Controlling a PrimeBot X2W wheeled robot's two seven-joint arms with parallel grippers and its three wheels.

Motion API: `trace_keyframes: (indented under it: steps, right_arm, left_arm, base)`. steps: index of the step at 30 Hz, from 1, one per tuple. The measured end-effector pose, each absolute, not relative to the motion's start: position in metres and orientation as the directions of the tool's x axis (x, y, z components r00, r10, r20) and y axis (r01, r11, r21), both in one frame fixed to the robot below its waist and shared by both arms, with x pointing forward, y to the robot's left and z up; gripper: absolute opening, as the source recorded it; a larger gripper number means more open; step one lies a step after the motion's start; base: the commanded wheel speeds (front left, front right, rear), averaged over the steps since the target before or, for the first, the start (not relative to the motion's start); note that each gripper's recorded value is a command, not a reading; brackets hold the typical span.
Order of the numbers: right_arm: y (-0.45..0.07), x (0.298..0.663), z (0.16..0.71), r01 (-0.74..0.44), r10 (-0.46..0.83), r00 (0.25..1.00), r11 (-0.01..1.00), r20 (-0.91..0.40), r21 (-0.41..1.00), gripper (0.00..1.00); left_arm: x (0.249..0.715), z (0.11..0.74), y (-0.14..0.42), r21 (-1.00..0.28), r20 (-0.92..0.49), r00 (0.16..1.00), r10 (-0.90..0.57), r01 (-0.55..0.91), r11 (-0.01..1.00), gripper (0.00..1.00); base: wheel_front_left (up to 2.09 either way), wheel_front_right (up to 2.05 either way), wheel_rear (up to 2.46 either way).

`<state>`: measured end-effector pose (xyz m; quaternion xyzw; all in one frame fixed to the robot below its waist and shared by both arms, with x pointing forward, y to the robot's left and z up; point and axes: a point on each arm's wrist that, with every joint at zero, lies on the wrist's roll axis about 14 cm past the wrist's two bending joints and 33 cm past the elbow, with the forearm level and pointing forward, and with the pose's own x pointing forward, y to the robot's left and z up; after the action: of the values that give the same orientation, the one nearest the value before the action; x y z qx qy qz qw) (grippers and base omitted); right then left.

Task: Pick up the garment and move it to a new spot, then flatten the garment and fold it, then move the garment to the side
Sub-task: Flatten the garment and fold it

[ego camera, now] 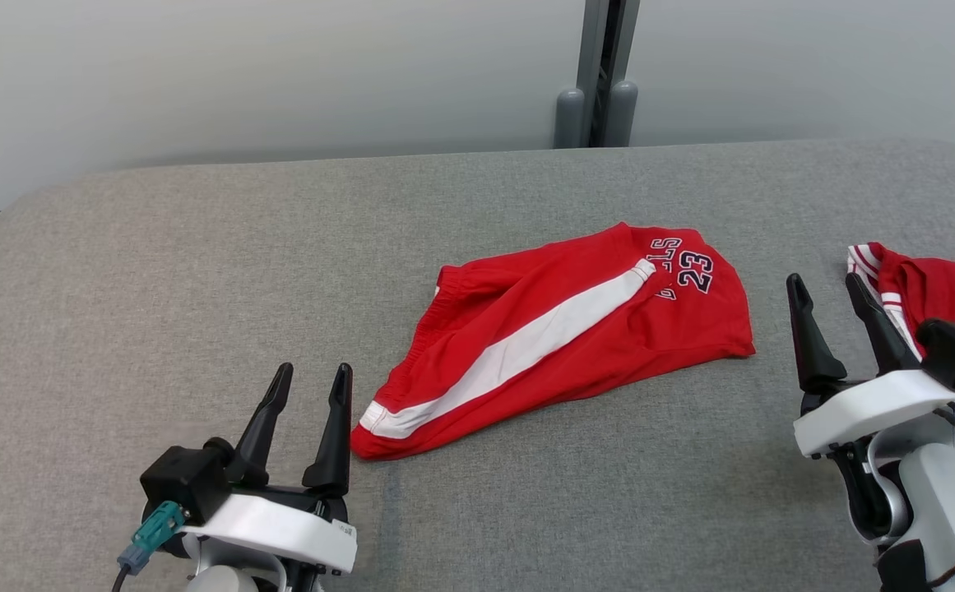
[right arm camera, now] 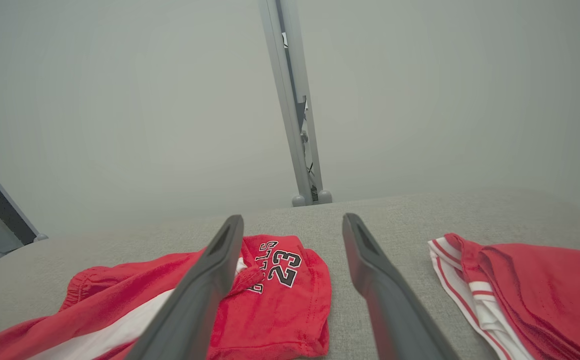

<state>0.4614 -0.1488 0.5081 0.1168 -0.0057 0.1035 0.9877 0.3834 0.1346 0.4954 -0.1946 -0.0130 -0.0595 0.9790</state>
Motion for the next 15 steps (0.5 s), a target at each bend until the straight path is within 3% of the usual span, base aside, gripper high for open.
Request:
trace_keyframes:
  steps: [15]
  right_arm:
    - [-0.151, 0.442, 0.51, -0.165, 0.153, 0.986, 0.955, 0.069, 0.248, 1.0]
  left_arm:
    - [0.377, 0.467, 0.114, -0.363, -0.036, 0.98, -0.194, 0.168, 0.917, 1.0]
  base:
    - [0.0, 0.0, 0.0]
